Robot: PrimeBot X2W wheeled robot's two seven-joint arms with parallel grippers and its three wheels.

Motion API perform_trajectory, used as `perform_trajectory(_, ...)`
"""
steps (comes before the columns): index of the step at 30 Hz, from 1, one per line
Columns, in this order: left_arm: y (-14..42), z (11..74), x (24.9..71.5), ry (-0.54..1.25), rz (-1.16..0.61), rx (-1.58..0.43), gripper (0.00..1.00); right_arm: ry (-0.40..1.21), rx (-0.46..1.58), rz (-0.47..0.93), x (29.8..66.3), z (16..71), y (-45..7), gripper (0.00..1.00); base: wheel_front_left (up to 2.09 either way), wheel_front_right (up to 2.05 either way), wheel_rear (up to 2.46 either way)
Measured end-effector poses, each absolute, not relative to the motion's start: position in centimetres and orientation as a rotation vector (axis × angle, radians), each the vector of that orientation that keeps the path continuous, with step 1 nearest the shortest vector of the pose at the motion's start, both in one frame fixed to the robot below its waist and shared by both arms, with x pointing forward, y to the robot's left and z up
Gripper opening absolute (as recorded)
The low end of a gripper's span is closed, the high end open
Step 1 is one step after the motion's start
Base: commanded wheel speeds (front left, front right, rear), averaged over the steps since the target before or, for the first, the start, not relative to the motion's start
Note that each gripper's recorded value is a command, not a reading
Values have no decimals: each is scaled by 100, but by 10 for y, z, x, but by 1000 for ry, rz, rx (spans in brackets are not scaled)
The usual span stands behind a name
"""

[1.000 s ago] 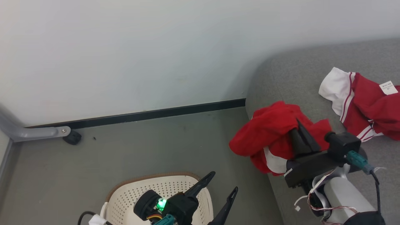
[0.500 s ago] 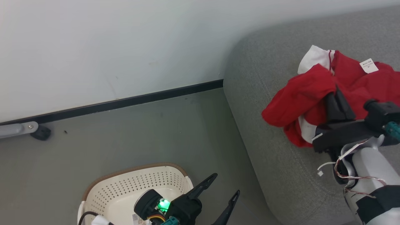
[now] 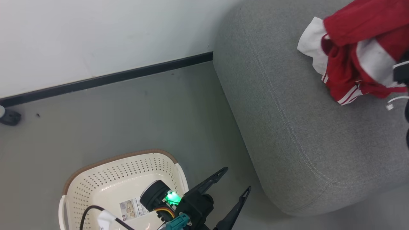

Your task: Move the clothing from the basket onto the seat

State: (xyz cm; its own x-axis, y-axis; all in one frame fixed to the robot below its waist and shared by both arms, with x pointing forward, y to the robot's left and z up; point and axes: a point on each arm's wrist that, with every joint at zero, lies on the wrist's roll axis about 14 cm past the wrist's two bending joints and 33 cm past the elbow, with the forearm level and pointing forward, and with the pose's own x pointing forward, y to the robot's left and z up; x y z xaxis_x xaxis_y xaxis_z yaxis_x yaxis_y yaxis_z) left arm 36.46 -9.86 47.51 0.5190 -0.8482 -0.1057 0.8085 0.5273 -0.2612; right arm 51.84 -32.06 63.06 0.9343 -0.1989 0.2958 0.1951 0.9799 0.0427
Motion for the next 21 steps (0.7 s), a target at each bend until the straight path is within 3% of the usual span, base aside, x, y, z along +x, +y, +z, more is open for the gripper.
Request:
perform_trajectory(7,-104,464,373,254,-1023,-199,100,-306,-7,-319,528,633,-367,0,0,0,0)
perform_trajectory(21,-98,433,395,313,-1004,-214,100,-83,-42,-423,553,549,-408,0,0,0,0)
